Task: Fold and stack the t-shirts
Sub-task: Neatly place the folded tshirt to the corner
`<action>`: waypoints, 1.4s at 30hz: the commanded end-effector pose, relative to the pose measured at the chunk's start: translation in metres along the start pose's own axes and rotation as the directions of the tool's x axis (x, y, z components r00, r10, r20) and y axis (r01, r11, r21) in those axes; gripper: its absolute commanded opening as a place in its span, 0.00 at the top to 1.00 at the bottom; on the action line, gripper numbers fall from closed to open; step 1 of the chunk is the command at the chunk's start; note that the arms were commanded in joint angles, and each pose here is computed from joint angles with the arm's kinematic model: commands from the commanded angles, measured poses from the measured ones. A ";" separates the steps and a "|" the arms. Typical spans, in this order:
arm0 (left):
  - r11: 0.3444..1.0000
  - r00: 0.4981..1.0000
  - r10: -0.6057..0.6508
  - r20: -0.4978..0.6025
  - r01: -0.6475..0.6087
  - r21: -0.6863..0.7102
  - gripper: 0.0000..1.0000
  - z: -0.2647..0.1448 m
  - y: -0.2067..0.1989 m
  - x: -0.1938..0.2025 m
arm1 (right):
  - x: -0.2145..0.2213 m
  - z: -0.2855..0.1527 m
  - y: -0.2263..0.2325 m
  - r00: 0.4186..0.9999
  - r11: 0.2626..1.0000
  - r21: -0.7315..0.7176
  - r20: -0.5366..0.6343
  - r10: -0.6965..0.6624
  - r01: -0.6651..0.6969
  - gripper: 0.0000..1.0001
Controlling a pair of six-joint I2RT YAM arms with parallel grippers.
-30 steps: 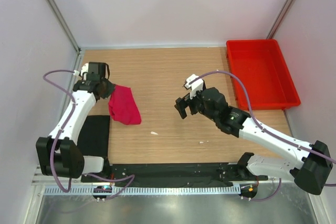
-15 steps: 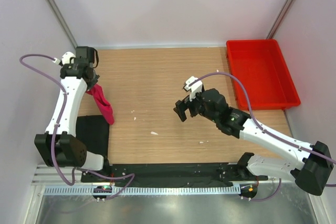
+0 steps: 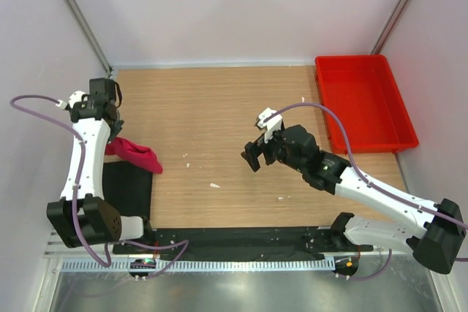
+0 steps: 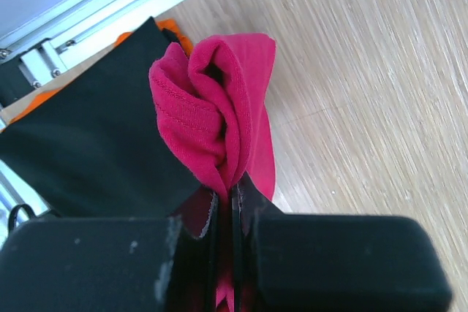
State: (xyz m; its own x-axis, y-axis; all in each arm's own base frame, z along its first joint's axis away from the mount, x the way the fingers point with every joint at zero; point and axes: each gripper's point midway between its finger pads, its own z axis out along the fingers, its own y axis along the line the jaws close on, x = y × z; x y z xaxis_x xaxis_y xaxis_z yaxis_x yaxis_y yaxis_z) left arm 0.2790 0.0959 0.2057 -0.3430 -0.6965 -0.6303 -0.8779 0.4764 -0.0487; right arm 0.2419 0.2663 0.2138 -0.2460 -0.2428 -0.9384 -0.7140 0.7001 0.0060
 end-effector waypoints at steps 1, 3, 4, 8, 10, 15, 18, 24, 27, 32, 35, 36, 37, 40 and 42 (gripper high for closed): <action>1.000 0.998 -0.005 0.067 0.006 -0.010 1.00 -0.008 0.015 -0.017 | -0.009 -0.004 0.007 0.999 1.000 -0.026 0.035 -0.001 0.002 0.00; 1.000 0.997 -0.006 0.074 0.008 -0.029 1.00 -0.007 0.024 -0.018 | -0.006 -0.003 0.009 1.000 1.000 -0.030 0.028 -0.003 0.004 0.00; 0.999 0.997 -0.006 0.071 0.008 -0.033 1.00 -0.006 0.028 -0.019 | -0.006 -0.003 0.010 1.000 0.999 -0.034 0.028 -0.004 0.005 0.00; 0.998 0.997 0.008 0.074 -0.003 -0.064 1.00 -0.001 0.044 -0.023 | -0.005 -0.002 0.014 1.000 0.999 -0.044 0.025 -0.008 0.009 0.00; 0.998 0.997 0.008 0.080 -0.003 -0.068 1.00 0.000 0.046 -0.023 | -0.004 0.000 0.015 1.000 0.999 -0.047 0.020 -0.009 0.010 0.00; 0.997 0.996 0.022 0.082 -0.015 -0.079 1.00 0.002 0.053 -0.023 | -0.004 0.000 0.018 1.000 0.998 -0.054 0.014 -0.014 0.015 0.00; 0.995 0.995 0.038 0.089 -0.029 -0.095 1.00 0.005 0.057 -0.022 | 0.000 0.000 0.018 1.000 0.998 -0.054 0.005 -0.013 0.014 0.00; 0.991 0.994 0.049 0.099 -0.037 -0.126 1.00 0.007 0.066 -0.027 | 0.003 -0.002 0.017 1.000 0.999 -0.050 -0.006 -0.016 0.016 0.00; 0.986 0.992 0.044 0.115 -0.025 -0.164 1.00 0.002 0.075 -0.031 | 0.002 -0.002 0.018 1.000 0.998 -0.053 -0.004 -0.016 0.016 0.00; 0.981 0.996 0.017 0.086 0.000 -0.193 1.00 0.007 0.085 -0.014 | 0.002 -0.002 0.019 1.000 0.998 -0.055 -0.003 -0.015 0.015 0.00; 0.971 0.997 -0.016 0.075 0.033 -0.238 1.00 0.011 0.097 -0.004 | 0.003 -0.002 0.019 1.000 0.998 -0.055 -0.006 -0.016 0.016 0.00; 0.963 0.996 -0.044 0.075 0.063 -0.264 1.00 0.010 0.103 0.001 | 0.004 -0.002 0.018 1.000 0.999 -0.052 -0.009 -0.016 0.015 0.00; 0.954 0.995 -0.048 0.086 0.071 -0.290 1.00 0.011 0.109 0.001 | 0.004 -0.003 0.018 1.000 0.999 -0.050 -0.007 -0.017 0.017 0.00; 0.938 0.995 -0.059 0.087 0.084 -0.336 1.00 0.011 0.121 0.009 | 0.007 -0.005 0.018 1.000 0.998 -0.053 -0.013 -0.017 0.016 0.00; 0.916 0.993 -0.084 0.082 0.109 -0.387 1.00 0.012 0.133 0.021 | 0.009 -0.006 0.019 1.000 0.998 -0.054 -0.016 -0.018 0.017 0.00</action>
State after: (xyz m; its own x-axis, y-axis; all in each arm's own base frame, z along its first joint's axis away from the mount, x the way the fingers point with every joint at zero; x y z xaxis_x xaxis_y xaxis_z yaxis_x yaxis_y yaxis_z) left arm 0.1852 0.1439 0.1736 -0.3221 -0.6964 -0.6413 -0.9440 0.2874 0.1621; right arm 0.2254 0.2728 0.1999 -0.2612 -0.2864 -0.9218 -0.7483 0.6633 0.0060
